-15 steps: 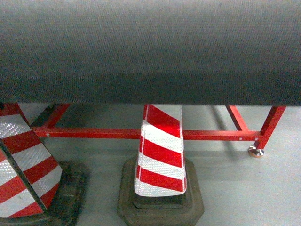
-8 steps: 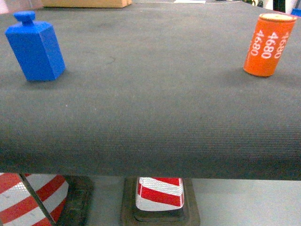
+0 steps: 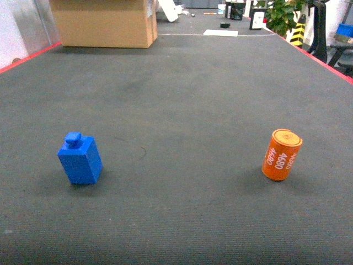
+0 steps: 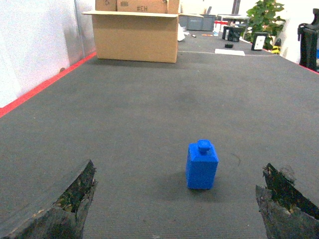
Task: Sort blue parts and orange caps into right shelf containers
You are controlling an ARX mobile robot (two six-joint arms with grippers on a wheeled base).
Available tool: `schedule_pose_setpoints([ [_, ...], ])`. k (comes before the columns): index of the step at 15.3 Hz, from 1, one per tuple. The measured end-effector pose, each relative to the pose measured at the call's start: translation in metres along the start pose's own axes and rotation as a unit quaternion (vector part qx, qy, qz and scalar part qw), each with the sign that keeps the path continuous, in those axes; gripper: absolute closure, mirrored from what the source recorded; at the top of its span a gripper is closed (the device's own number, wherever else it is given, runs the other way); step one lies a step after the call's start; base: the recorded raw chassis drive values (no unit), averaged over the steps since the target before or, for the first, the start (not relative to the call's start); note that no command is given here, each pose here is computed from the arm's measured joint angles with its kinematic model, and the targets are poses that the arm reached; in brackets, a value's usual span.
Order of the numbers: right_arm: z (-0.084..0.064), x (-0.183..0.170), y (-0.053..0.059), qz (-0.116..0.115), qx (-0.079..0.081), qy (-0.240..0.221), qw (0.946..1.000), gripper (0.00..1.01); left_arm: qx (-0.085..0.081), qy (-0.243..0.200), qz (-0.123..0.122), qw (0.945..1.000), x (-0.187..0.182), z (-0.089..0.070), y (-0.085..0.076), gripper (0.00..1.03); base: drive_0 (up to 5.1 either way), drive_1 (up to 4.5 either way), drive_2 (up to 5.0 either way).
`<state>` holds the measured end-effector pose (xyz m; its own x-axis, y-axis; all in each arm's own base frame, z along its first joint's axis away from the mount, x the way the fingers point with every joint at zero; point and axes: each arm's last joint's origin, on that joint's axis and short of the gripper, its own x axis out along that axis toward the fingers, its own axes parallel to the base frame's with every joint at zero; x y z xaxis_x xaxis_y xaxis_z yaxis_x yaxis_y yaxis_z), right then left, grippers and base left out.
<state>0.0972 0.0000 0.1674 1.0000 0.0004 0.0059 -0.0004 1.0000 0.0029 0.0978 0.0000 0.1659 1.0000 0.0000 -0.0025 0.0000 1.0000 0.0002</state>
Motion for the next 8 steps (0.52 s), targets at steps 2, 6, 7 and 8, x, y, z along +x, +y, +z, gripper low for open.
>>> schedule_pose_setpoints([
  [2, 0.0, 0.0, 0.0, 0.0, 0.0, 0.0, 1.0, 0.03, 0.0, 0.003, 0.0, 1.0, 0.0, -0.0004, 0.0, 0.05, 0.0, 0.0, 0.0],
  [6, -0.0002, 0.0, 0.0, 0.0, 0.0, 0.001, 1.0, 0.03, 0.0, 0.001, 0.0, 1.0, 0.0, -0.0001, 0.0, 0.05, 0.0, 0.0, 0.0],
  [7, -0.0003, 0.0, 0.0, 0.0, 0.0, 0.001, 1.0, 0.03, 0.0, 0.001, 0.0, 1.0, 0.0, -0.0001, 0.0, 0.05, 0.0, 0.0, 0.0],
  [8, -0.0003, 0.0, 0.0, 0.0, 0.0, 0.001, 1.0, 0.03, 0.0, 0.001, 0.0, 1.0, 0.0, -0.0001, 0.0, 0.05, 0.0, 0.0, 0.0],
])
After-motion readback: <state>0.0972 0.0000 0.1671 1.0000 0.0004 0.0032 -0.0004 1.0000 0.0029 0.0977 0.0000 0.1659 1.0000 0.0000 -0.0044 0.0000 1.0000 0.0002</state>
